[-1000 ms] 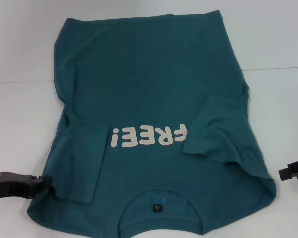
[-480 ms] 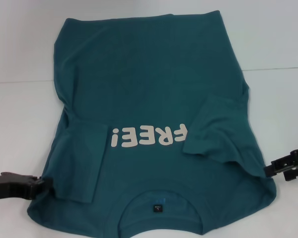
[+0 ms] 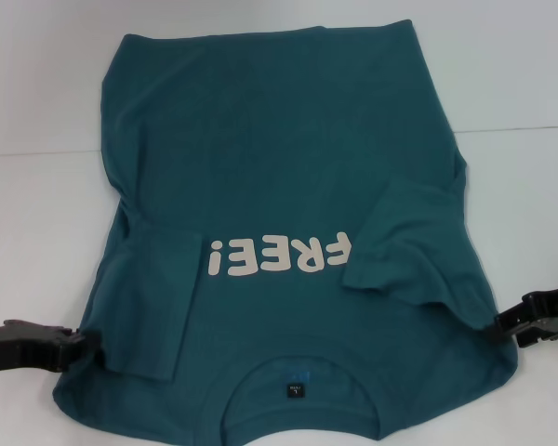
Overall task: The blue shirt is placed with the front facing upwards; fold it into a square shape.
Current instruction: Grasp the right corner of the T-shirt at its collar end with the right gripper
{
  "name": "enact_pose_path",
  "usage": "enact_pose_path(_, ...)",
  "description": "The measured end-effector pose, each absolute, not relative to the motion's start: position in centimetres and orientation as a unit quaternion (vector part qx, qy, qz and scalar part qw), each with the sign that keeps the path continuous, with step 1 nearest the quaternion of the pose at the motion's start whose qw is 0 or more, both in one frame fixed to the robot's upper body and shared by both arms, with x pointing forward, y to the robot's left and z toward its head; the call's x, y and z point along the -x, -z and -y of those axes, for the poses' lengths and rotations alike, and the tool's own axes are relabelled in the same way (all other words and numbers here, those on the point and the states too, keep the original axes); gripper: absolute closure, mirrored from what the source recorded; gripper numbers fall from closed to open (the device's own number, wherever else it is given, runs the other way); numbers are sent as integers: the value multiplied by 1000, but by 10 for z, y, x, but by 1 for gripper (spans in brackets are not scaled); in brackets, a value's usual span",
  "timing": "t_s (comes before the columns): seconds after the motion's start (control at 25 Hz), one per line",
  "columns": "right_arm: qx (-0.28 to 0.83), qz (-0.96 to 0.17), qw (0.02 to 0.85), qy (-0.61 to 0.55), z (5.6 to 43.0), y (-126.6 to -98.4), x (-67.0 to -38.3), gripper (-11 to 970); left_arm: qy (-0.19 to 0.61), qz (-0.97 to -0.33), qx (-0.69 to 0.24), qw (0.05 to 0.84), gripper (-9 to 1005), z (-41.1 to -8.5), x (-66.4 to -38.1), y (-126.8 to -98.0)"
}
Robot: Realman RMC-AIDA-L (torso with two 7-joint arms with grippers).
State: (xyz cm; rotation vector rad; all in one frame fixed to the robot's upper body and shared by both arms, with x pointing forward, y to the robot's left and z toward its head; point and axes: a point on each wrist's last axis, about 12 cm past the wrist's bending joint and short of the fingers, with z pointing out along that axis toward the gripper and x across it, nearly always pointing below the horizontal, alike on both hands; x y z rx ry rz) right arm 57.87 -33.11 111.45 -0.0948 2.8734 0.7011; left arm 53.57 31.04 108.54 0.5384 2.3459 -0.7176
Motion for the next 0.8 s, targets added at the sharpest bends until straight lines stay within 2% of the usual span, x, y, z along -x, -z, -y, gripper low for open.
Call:
enact_pose_path(0.12, 36, -969, 89, -226, 328, -1113, -581, 380, 273, -888, -205, 309, 972, -310, -536, -1086)
enact_pose_path(0.44, 48, -971, 90, -215, 322, -1114, -584, 592, 273, -887, -208, 309, 971, -310, -535, -1086)
enact_pose_path(0.64, 55, -973, 85, -206, 320, -1112, -584, 842, 276, -887, -210, 306, 971, -309, -534, -1083)
enact_pose_path(0.8, 63, -973, 86, -203, 322, -1113, -584, 857, 279, -886, -210, 304, 971, -309, -533, -1082)
